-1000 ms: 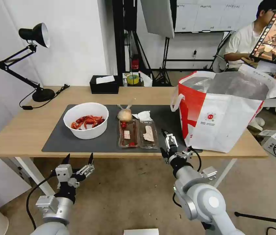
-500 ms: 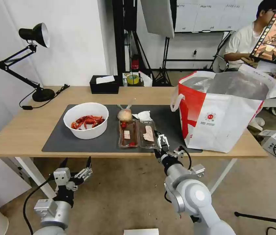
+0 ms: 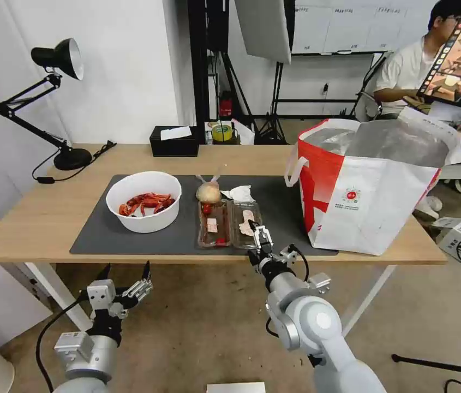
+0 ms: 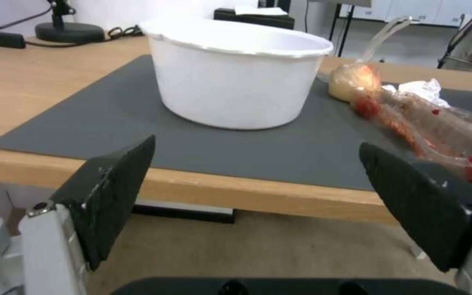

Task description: Pick up the trash from the table and place it into the takeout bag.

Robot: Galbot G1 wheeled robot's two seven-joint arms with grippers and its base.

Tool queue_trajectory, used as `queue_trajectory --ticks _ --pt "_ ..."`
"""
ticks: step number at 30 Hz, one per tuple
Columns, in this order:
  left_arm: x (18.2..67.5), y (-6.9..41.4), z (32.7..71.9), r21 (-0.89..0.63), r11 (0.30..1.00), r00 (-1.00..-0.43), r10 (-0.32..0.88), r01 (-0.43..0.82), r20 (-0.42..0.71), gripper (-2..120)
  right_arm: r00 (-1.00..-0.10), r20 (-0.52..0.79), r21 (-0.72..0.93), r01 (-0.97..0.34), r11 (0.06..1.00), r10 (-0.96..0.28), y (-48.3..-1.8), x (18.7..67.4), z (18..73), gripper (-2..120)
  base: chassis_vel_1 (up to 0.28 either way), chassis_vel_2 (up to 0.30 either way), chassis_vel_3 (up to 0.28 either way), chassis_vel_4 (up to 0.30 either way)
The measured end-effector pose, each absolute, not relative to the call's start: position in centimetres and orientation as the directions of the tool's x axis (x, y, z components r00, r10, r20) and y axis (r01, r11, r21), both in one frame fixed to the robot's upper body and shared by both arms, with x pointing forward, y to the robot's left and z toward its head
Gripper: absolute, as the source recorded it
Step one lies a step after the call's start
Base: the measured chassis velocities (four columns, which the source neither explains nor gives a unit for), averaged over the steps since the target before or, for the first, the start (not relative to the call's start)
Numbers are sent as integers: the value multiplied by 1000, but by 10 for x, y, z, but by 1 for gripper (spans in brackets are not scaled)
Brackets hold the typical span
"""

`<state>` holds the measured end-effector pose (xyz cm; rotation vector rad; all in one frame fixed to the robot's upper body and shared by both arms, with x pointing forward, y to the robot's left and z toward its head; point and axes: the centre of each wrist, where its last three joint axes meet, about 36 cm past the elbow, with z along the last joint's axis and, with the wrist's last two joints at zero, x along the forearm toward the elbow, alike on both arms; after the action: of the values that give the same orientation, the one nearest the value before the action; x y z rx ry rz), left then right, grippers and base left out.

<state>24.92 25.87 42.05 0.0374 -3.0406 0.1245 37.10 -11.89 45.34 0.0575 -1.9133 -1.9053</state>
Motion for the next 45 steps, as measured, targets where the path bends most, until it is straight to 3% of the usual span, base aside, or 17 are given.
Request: queue_trajectory --ticks 45 --pt "251 266 423 -70 997 -995 -2 -9 95 100 -901 293 954 296 42 -319 -100 373 451 100 0 0 0 0"
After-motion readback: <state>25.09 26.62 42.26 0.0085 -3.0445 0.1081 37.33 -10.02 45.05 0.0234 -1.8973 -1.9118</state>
